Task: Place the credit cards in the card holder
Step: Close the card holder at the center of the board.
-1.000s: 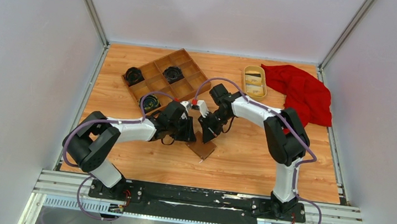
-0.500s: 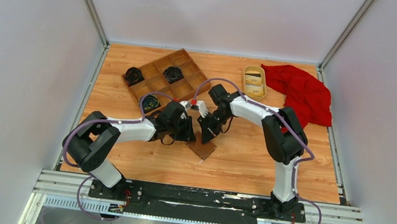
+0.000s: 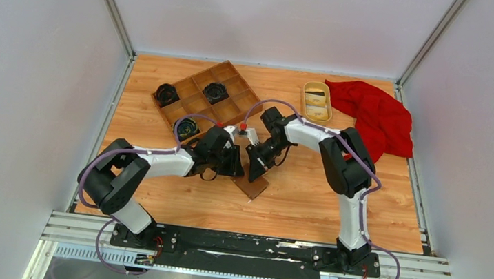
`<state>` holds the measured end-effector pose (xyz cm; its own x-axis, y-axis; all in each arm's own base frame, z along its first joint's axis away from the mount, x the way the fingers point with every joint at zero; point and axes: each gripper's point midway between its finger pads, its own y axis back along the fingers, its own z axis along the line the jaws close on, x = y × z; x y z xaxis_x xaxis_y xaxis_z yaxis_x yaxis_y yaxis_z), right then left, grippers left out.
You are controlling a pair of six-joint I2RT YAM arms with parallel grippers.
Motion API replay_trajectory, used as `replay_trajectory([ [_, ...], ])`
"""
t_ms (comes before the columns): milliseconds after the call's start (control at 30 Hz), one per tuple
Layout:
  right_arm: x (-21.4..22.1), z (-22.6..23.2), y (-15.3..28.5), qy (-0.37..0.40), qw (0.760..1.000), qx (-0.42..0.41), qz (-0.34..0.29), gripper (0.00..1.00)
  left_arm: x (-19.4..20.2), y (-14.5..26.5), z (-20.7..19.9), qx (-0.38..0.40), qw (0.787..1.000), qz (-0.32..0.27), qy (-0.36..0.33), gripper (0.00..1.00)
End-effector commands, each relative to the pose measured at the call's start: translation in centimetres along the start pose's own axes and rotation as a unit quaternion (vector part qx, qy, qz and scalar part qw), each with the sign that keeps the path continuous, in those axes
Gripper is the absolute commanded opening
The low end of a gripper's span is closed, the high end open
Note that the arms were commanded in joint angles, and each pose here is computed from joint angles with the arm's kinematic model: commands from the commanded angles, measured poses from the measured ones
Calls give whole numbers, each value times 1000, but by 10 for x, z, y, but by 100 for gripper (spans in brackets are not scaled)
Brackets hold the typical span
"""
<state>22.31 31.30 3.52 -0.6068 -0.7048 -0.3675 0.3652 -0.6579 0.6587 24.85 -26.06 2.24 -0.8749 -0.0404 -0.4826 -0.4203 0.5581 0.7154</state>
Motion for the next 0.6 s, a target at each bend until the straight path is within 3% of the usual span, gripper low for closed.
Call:
replay_trajectory([
  [0, 33, -26, -20, -56, 997, 3, 43, 0, 41, -4, 29, -46, 997, 58, -29, 37],
  [567, 51, -57, -17, -149, 988, -37, 29, 0, 41, -3, 30, -46, 997, 56, -29, 36],
])
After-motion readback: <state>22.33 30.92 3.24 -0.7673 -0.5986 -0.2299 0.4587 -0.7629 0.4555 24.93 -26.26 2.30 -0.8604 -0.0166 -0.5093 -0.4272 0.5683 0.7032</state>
